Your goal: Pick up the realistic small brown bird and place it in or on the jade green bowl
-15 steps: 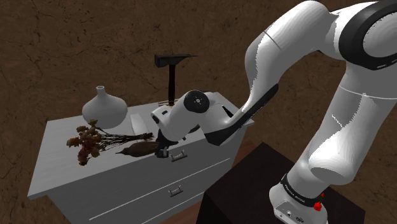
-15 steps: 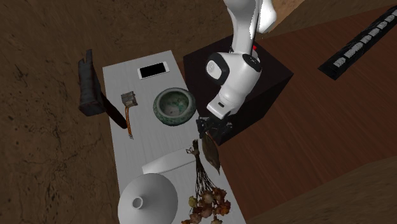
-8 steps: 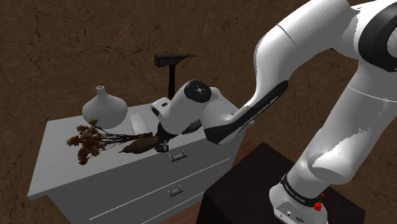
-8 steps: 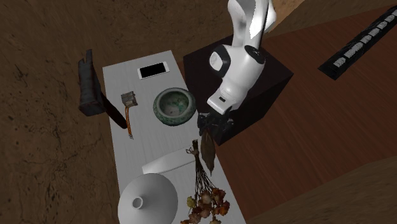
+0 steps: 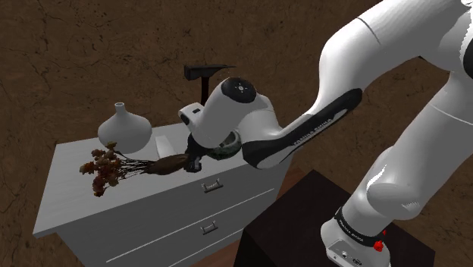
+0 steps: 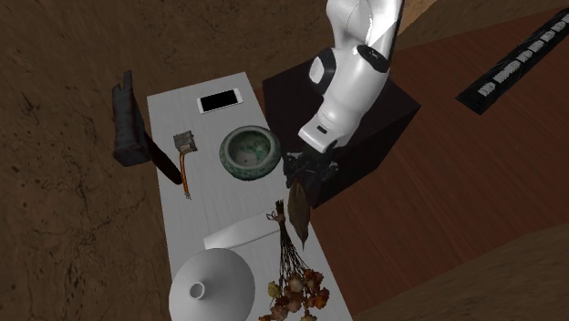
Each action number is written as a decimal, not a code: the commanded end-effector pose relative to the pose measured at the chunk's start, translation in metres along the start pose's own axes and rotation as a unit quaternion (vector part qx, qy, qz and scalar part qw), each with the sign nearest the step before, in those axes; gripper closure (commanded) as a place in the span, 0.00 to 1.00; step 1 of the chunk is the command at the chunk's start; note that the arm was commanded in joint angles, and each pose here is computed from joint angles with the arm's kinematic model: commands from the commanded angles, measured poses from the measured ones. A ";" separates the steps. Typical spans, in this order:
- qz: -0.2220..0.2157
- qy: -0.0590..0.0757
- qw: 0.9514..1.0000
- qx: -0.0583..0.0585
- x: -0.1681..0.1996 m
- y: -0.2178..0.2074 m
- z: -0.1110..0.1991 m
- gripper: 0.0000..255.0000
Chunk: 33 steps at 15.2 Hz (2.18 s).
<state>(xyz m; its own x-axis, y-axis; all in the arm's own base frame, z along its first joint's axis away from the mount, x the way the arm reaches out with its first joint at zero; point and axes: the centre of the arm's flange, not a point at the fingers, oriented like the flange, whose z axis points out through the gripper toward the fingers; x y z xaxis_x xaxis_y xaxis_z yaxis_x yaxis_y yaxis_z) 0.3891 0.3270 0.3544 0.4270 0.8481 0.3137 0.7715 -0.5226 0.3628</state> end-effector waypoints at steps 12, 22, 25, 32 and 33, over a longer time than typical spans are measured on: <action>0.000 0.000 1.000 0.001 0.022 0.026 -0.060 1.00; 0.000 0.000 1.000 0.001 -0.008 0.071 -0.091 1.00; 0.000 0.000 1.000 0.001 -0.038 0.097 -0.093 1.00; 0.000 0.000 1.000 0.001 -0.109 0.156 -0.100 1.00; 0.000 0.000 1.000 0.001 -0.119 0.165 -0.101 1.00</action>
<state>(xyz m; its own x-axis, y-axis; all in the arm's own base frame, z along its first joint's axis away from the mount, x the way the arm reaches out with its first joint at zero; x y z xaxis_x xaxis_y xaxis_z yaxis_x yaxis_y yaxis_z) 0.4166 0.1461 0.4644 0.4298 0.8466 0.3140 0.7707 -0.5252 0.3609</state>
